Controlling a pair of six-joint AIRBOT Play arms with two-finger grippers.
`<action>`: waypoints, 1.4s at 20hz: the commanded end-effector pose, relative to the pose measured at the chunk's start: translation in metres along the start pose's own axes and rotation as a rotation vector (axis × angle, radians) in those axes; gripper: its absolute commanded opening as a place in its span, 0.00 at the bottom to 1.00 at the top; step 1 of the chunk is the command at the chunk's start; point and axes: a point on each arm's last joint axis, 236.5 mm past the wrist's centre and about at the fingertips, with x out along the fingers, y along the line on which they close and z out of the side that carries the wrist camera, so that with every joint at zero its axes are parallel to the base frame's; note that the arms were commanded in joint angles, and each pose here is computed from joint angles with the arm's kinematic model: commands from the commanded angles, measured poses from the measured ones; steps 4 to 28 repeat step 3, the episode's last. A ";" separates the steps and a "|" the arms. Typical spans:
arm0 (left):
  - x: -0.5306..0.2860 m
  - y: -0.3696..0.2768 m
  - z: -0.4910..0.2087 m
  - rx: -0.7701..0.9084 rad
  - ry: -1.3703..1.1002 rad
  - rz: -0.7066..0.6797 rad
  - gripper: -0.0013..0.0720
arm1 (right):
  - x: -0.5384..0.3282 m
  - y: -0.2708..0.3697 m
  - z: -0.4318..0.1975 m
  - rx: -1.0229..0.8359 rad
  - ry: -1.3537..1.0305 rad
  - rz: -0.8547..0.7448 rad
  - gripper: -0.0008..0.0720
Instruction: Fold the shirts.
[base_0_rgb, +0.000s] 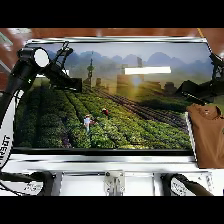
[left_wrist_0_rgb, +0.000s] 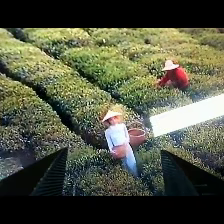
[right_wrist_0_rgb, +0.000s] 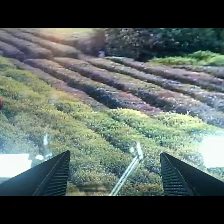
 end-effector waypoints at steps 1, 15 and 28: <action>0.000 0.000 0.002 -0.001 -0.008 0.000 0.99 | 0.001 0.005 -0.001 -0.001 0.004 0.018 0.96; 0.000 0.000 0.002 -0.001 -0.008 0.000 0.99 | 0.001 0.005 -0.001 -0.001 0.004 0.018 0.96; 0.000 0.000 0.002 -0.001 -0.008 0.000 0.99 | 0.001 0.005 -0.001 -0.001 0.004 0.018 0.96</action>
